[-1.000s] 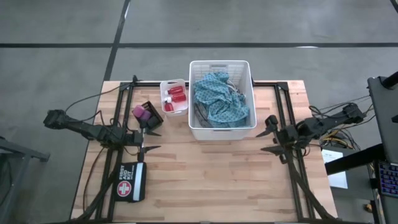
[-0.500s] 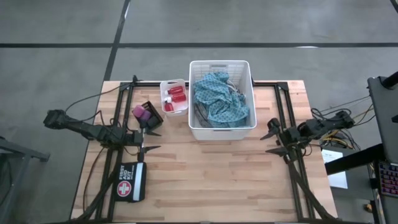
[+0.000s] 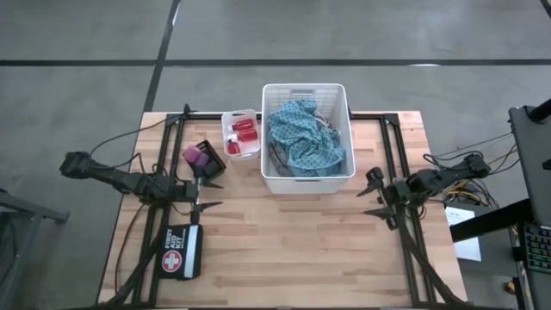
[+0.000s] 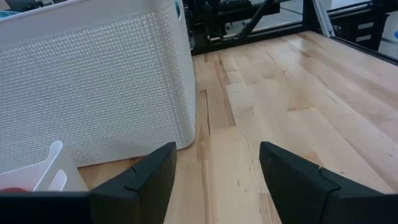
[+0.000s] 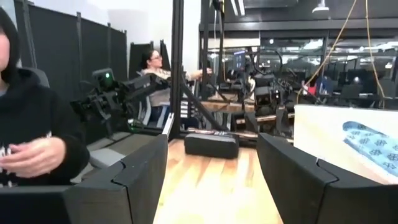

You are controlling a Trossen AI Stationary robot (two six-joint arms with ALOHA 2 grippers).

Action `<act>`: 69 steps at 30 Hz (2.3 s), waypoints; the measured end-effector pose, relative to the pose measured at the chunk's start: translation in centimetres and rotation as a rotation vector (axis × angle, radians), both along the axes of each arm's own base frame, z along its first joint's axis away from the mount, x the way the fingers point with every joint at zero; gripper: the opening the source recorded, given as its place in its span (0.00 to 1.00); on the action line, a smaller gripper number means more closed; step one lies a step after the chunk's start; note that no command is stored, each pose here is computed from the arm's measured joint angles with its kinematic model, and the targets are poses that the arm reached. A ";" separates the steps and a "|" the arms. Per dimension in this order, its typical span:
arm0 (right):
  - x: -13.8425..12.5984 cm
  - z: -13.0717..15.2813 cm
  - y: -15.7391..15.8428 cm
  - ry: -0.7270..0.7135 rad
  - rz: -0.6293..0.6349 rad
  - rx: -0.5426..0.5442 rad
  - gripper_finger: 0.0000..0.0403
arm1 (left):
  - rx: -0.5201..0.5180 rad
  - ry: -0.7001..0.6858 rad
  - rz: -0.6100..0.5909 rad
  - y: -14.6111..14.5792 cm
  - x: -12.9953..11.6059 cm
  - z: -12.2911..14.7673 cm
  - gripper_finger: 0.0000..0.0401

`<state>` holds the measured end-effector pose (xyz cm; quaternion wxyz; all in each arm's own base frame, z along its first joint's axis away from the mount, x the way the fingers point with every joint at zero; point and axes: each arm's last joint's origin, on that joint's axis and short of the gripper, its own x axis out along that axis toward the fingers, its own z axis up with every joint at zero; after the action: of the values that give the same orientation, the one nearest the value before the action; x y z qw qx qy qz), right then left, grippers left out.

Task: Pick & Place Medicine items
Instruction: Return to Home Position

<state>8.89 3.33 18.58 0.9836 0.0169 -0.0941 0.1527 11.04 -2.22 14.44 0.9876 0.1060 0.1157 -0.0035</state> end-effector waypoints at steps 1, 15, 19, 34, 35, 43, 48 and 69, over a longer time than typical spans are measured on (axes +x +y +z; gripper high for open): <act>0.1 -0.3 0.0 0.005 -0.001 -0.007 0.61 | 0.000 0.000 0.000 0.0 0.0 0.0 0.59; 0.1 -0.4 0.0 0.012 -0.014 -0.039 0.60 | 0.000 0.000 0.000 0.0 0.0 0.0 0.59; 0.1 -0.4 0.0 0.008 -0.017 -0.054 0.61 | 0.000 0.000 0.000 0.0 0.0 0.0 0.59; 0.1 -0.4 0.0 0.026 -0.005 0.006 0.61 | 0.000 0.000 0.000 0.0 0.0 0.0 0.59; 0.1 -0.4 0.0 0.026 -0.005 0.005 0.61 | 0.000 0.000 0.000 0.0 0.0 0.0 0.59; 0.1 -0.4 0.0 0.024 -0.007 -0.004 0.61 | 0.000 0.000 0.000 0.0 0.0 0.0 0.59; 0.1 -0.4 0.0 0.029 -0.005 0.009 0.61 | 0.000 0.000 0.000 0.0 0.0 0.0 0.59; 0.5 -1.6 0.2 0.178 0.002 0.029 0.62 | 0.000 0.000 0.000 0.0 0.0 0.0 0.59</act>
<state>9.44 3.52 17.01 0.9876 0.0446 -0.0085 0.1504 11.04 -2.22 14.45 0.9876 0.1059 0.1157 -0.0035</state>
